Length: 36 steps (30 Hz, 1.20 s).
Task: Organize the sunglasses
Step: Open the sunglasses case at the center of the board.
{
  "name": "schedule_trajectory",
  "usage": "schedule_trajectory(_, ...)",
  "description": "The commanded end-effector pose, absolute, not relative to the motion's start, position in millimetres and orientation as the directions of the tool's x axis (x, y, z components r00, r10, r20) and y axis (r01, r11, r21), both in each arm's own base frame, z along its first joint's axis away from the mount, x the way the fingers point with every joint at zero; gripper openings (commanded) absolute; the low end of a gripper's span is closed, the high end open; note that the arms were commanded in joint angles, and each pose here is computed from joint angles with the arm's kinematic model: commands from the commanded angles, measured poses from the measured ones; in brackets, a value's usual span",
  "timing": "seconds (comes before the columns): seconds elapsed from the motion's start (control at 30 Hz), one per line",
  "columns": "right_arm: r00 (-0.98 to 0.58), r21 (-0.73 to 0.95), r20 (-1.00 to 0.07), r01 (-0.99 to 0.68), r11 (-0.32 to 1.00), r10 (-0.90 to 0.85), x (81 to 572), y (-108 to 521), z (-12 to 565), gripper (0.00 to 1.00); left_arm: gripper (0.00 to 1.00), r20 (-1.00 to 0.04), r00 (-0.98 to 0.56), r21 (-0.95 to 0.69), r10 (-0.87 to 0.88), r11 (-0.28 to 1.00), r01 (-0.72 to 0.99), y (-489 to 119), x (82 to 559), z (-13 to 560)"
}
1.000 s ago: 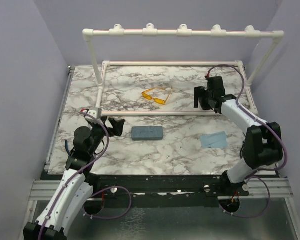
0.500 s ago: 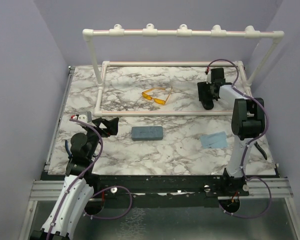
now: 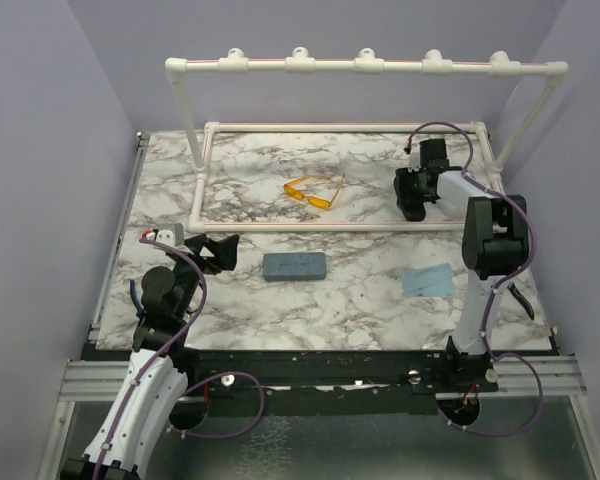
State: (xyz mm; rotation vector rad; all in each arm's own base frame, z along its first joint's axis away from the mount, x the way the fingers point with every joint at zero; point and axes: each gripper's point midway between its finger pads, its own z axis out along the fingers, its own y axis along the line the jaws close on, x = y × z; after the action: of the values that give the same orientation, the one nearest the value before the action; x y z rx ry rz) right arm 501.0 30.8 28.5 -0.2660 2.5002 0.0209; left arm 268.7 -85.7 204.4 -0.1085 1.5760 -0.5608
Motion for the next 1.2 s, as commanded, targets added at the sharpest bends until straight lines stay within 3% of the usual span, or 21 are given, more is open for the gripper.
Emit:
schedule_trajectory(0.0,-0.723,-0.07,-0.66,-0.211,0.975,-0.204,490,31,81,0.25,0.95,-0.906,-0.09,-0.42,-0.413,0.858,0.295,-89,267,208)
schedule_trajectory(0.2,-0.459,-0.138,-0.849,-0.286,0.948,-0.262,460,69,184,0.22,0.96,-0.882,-0.095,-0.459,-0.462,0.793,0.4,-107,258,228)
schedule_trajectory(0.37,-0.13,-0.264,-0.919,-0.5,0.825,-0.372,386,164,258,0.21,0.97,-0.841,-0.143,-0.499,-0.522,0.645,0.579,-138,240,271)
schedule_trajectory(0.63,0.184,-0.197,-0.979,-0.759,0.62,-0.086,278,293,333,0.18,0.97,-0.891,-0.12,-0.35,-0.438,0.494,0.796,-173,211,342)
schedule_trajectory(0.73,0.235,-0.2,-0.972,-0.806,0.557,-0.008,259,322,347,0.16,0.98,-0.902,-0.105,-0.304,-0.419,0.444,0.843,-184,199,359)
schedule_trajectory(0.83,0.207,-0.135,-0.977,-0.775,0.617,0.046,266,340,357,0.14,0.98,-0.894,-0.13,-0.323,-0.429,0.416,0.85,-195,198,365)
schedule_trajectory(0.93,0.169,-0.064,-0.981,-0.746,0.663,0.095,274,354,361,0.14,0.97,-0.867,-0.172,-0.415,-0.467,0.488,0.768,-197,222,364)
schedule_trajectory(1.17,0.159,-0.061,-0.982,-0.776,0.627,0.101,264,385,355,0.14,0.91,-0.887,-0.087,-0.384,-0.453,0.621,0.684,-188,256,370)
